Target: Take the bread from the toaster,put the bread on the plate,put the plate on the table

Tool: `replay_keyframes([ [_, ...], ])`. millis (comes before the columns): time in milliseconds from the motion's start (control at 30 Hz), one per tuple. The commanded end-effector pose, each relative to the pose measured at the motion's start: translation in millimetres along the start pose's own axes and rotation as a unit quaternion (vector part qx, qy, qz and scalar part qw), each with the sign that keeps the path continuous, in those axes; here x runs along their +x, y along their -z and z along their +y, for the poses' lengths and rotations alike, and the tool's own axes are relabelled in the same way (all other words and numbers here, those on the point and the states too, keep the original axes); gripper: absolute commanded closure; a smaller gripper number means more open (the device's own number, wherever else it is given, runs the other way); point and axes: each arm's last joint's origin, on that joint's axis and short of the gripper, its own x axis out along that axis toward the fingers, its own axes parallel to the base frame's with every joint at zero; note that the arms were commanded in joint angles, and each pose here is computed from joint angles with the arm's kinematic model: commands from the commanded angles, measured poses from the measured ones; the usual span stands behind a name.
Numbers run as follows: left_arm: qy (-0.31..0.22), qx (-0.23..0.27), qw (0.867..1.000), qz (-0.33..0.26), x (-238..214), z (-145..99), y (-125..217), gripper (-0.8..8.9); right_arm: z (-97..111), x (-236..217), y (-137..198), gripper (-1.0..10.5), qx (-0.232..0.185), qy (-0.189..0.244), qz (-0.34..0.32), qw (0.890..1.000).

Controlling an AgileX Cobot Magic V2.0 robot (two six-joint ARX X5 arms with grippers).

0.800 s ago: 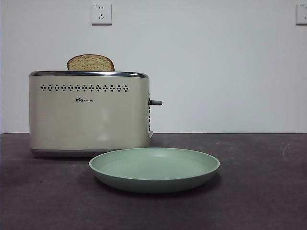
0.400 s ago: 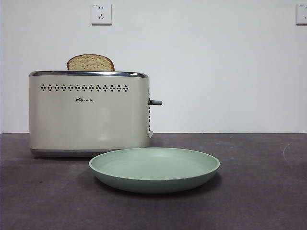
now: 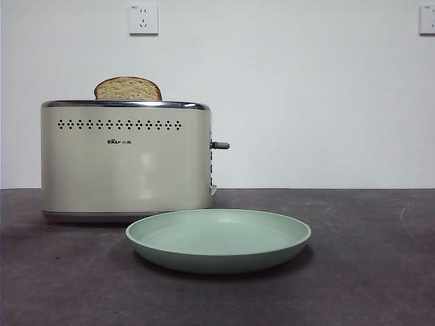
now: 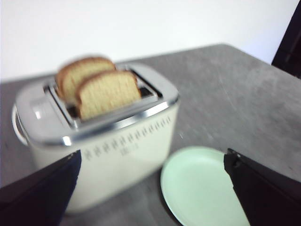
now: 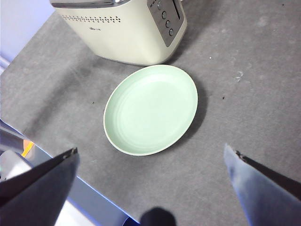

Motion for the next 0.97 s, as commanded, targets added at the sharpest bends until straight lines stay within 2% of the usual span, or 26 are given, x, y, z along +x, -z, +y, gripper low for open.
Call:
replay_keyframes([
  [33,-0.001,0.036,0.999,-0.016,13.2,9.0,-11.1,1.82,-0.7,1.5,-0.8,2.9,-0.003,0.000,0.002,1.000],
  [200,0.000,0.067,0.998,-0.016,46.3,29.9,-31.5,1.83,-3.2,5.0,-1.8,2.9,0.002,-0.001,0.010,1.000],
  [367,0.014,0.099,0.995,0.010,87.5,50.1,-46.3,1.83,-6.3,9.5,-3.0,2.9,0.008,-0.001,0.019,1.000],
  [533,0.036,0.129,0.991,0.027,127.2,61.0,-52.6,1.83,-8.3,12.3,-3.6,2.9,0.013,-0.001,0.025,1.000],
  [767,0.032,0.176,0.982,0.062,172.3,65.1,-41.5,1.84,-8.6,12.8,-3.7,2.9,0.013,-0.002,0.026,1.000],
  [967,0.036,0.174,0.980,0.091,194.8,69.9,-23.8,1.85,-8.6,12.8,-3.7,2.9,0.013,-0.002,0.026,1.000],
])
